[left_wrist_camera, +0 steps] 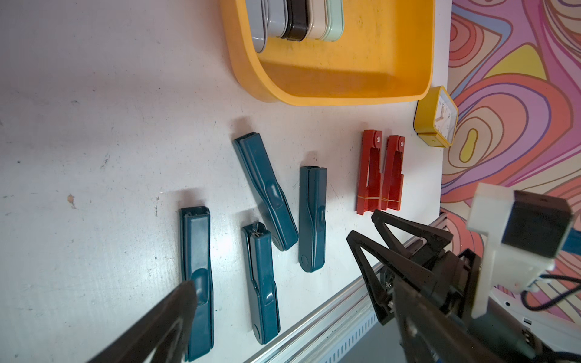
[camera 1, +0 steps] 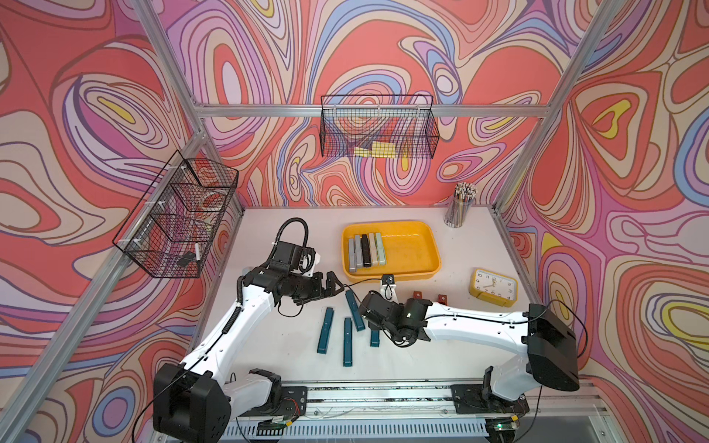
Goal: Put the pruning pliers into the storage box
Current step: Pick up the pruning pliers from the center of the board.
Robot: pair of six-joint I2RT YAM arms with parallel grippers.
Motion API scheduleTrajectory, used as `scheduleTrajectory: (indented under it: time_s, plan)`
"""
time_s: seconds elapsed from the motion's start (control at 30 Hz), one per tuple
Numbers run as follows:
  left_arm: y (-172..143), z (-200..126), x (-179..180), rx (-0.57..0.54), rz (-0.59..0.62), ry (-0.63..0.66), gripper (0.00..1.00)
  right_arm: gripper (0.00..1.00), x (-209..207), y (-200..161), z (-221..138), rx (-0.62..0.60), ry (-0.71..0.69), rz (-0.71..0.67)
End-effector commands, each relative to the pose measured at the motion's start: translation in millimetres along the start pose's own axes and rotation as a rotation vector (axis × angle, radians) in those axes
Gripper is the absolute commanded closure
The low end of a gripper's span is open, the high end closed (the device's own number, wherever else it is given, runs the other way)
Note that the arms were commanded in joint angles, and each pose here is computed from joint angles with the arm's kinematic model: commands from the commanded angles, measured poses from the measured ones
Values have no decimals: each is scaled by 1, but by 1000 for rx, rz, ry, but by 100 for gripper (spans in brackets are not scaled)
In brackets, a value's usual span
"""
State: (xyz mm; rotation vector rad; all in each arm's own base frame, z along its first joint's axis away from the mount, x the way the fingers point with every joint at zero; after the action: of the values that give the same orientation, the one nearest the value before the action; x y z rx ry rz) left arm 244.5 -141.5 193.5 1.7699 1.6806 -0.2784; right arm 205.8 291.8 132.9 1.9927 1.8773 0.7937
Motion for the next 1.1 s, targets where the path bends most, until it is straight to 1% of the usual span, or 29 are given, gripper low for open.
scheduleTrajectory:
  time_s: [0.0,0.17,0.3,0.5,0.87,1.0,1.07]
  plan:
    - [-15,-1,2,40,11,0,1,39,3,2,0,-22,-23,11]
    - [-17,0,3,39,10,-2,1,39,3,-2,4,-7,-35,5]
    - [-20,0,4,43,12,-2,1,39,-1,-13,13,25,-54,10]
    - [-22,0,5,42,10,-4,1,39,5,-28,27,70,-28,26]
    - [-21,-6,2,30,14,-2,1,39,2,-43,35,138,-62,41]
    - [-19,-9,0,22,27,0,1,41,4,-50,41,176,-71,28]
    - [-19,-10,0,19,28,3,1,45,5,-53,44,186,-74,26]
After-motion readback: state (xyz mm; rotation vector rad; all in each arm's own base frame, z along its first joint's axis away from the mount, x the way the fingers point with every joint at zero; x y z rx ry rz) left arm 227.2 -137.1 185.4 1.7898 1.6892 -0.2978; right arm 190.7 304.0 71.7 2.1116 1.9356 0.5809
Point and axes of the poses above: each gripper's point midway between its finger pads, its own z axis out along the fingers, its own x axis along the line the jaws close on, y = z × x, the point moved 3 cm from there along -z, back along the fingers, and after that the axes turned 5 degrees about z, right-handed, at the moved point
